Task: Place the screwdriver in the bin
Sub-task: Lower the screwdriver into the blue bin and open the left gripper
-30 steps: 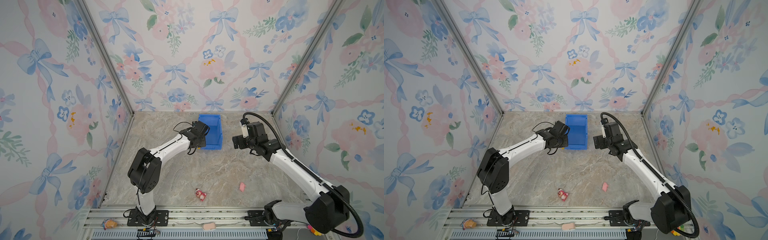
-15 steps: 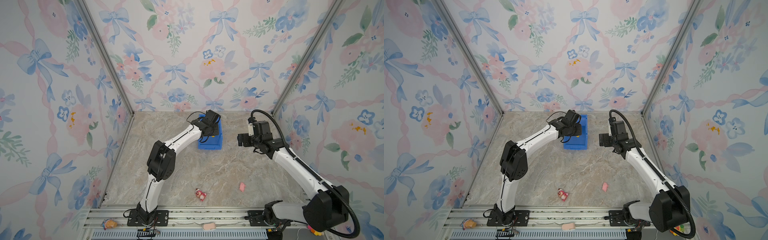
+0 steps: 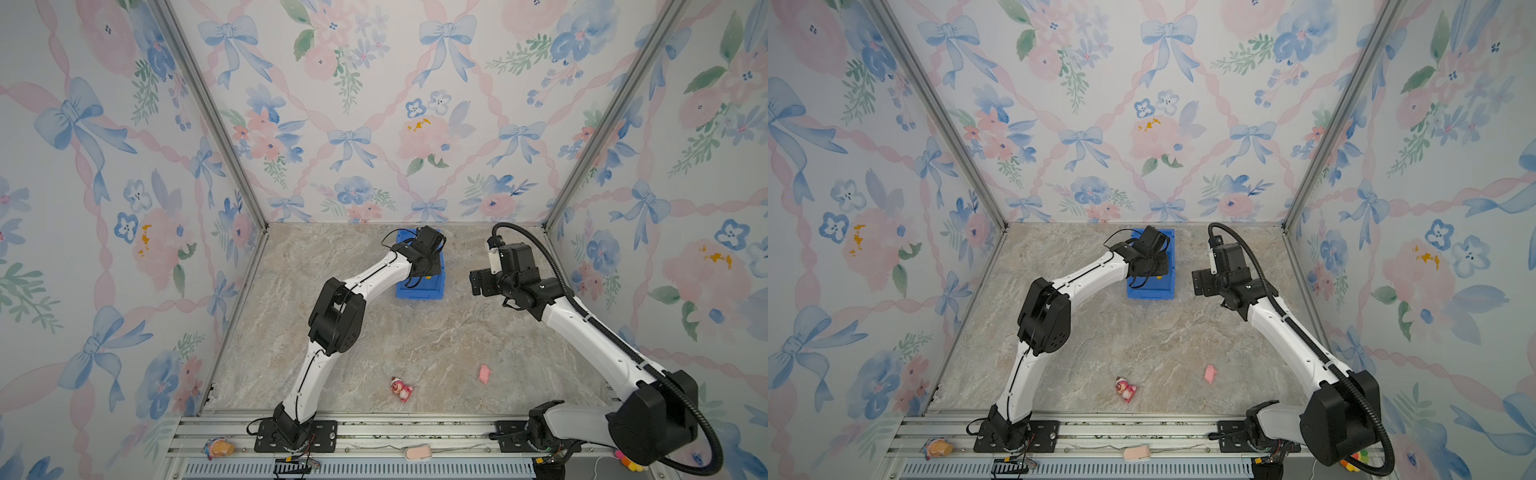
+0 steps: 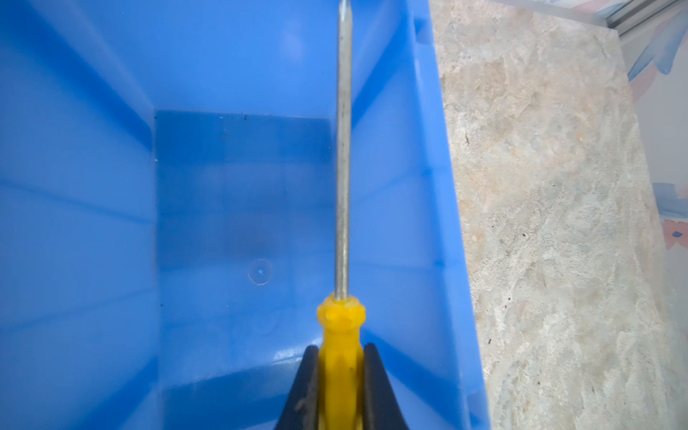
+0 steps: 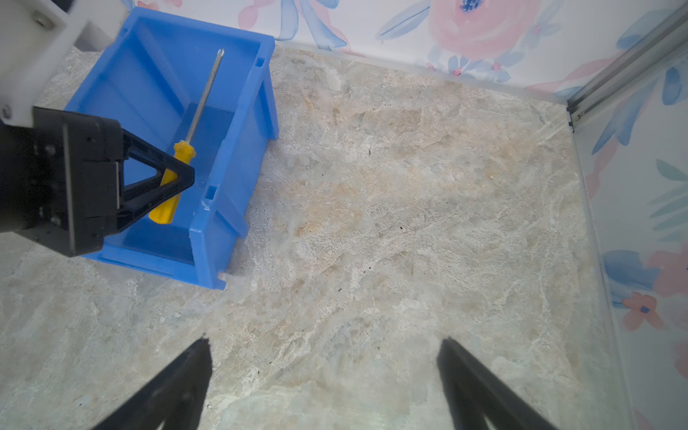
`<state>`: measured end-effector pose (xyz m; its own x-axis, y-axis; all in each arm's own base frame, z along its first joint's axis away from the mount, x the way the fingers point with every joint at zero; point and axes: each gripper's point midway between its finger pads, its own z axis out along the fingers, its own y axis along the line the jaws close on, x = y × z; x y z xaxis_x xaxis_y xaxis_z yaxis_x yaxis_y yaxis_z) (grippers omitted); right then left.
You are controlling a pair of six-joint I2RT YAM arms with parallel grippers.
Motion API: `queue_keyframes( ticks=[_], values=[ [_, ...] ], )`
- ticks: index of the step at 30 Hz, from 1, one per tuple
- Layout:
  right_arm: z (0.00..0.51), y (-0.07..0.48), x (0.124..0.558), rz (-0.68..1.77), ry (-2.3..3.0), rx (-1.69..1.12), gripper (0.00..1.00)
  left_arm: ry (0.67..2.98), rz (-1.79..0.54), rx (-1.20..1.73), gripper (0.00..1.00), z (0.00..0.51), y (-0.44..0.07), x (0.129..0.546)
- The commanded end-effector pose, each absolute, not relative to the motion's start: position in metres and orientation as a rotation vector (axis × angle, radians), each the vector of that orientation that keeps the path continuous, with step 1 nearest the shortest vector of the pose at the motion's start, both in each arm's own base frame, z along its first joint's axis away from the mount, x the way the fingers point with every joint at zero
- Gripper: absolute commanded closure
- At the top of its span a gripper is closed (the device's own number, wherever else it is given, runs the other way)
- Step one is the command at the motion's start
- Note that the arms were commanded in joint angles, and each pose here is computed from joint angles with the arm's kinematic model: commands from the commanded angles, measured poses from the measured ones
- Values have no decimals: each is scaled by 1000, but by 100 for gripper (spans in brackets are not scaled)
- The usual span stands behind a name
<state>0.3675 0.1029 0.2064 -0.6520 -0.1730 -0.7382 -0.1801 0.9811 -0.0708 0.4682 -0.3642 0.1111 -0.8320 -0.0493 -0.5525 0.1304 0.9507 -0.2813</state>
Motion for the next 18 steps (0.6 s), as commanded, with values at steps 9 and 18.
queue_keyframes(
  ticks=[9,18],
  values=[
    [213,99,364,-20,2258,-255,3,2585,-294,19,100,63,-353,470],
    [215,100,364,-17,2253,-255,3,2603,-254,11,100,40,-352,475]
  ],
)
